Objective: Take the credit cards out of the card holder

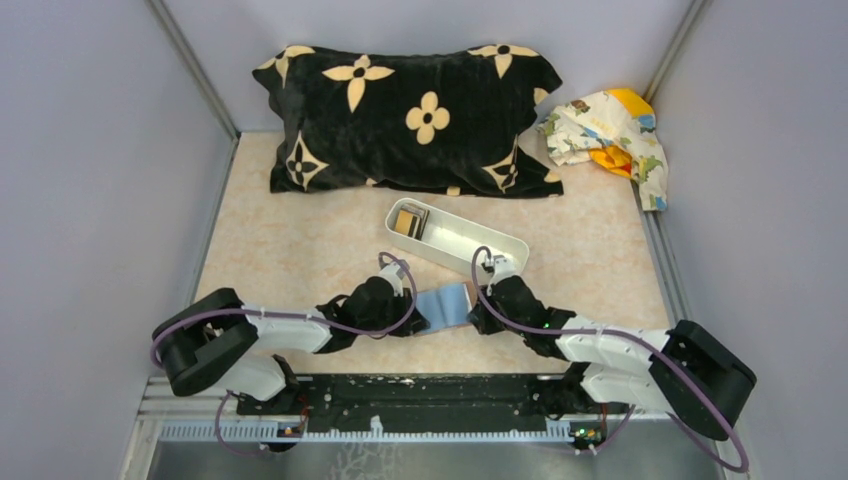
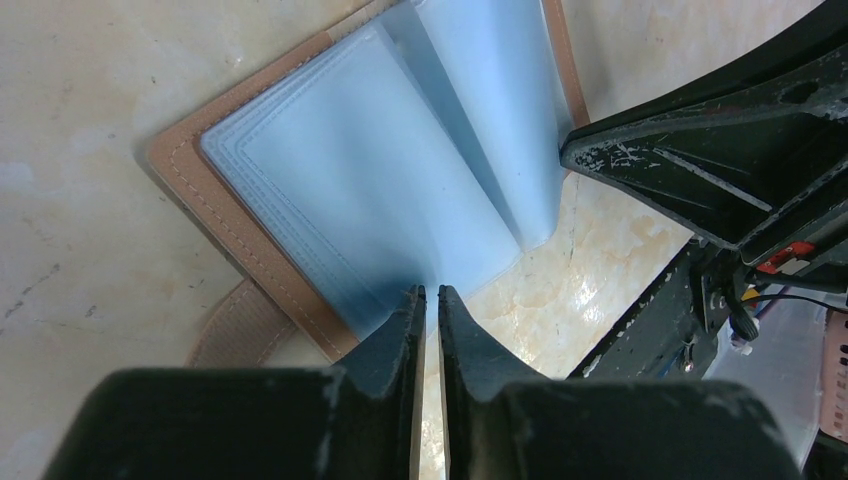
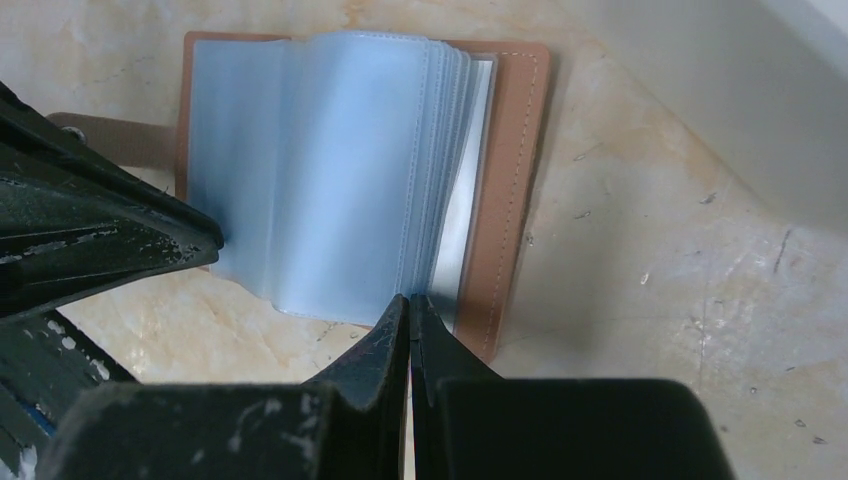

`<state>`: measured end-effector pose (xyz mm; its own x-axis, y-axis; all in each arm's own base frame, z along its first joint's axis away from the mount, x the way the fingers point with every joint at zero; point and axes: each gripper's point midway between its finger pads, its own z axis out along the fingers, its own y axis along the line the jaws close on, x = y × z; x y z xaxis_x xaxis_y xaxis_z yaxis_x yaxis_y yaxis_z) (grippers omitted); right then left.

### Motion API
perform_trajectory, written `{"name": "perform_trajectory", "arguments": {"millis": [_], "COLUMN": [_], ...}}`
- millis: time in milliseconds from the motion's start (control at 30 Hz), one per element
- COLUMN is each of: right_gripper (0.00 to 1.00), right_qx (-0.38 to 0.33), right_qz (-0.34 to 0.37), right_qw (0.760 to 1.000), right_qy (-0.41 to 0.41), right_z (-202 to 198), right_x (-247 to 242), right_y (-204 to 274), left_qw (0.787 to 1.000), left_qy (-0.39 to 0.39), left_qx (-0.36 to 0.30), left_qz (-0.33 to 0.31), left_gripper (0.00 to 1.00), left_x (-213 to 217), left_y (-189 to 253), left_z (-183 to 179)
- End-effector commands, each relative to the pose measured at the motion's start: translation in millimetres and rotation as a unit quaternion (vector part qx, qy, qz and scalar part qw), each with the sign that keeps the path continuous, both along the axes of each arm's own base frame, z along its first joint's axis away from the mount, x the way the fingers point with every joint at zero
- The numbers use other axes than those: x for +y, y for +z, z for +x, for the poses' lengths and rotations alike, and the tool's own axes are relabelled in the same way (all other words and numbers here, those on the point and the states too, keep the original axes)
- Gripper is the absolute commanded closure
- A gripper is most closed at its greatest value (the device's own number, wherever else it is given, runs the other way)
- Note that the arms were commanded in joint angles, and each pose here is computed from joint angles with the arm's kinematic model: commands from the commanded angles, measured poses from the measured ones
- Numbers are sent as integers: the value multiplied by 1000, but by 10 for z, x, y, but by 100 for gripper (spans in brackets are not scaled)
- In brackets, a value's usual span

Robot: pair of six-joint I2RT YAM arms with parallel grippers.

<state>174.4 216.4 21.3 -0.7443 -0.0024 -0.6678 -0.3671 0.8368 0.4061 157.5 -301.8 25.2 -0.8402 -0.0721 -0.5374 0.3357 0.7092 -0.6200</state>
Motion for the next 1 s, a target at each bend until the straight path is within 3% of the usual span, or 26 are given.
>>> {"name": "perform_trajectory", "arguments": {"millis": [0,400,800,967], "right_gripper": [100,100,100,100], "right_qx": [-13,-24,-90,-90], "right_qz": [31,37,36,39], "right_qw": [999,998,995,995], "right_qy": [23,46,17,16], "right_z": [33,113,199,163], "right_x": [242,524,298,257], "right_y": [184,301,863,871], "left_qw": [1000,1000,1000,999], "left_qy": [0,4,6,14], "left_qx": [7,3,-22,-45], "left_qz": [7,12,2,3], "left_gripper": [85,84,83,79], "left_x": [13,77,67,94], "left_y": [-59,-52,130,280], "left_z": [-23,-35,24,88]}}
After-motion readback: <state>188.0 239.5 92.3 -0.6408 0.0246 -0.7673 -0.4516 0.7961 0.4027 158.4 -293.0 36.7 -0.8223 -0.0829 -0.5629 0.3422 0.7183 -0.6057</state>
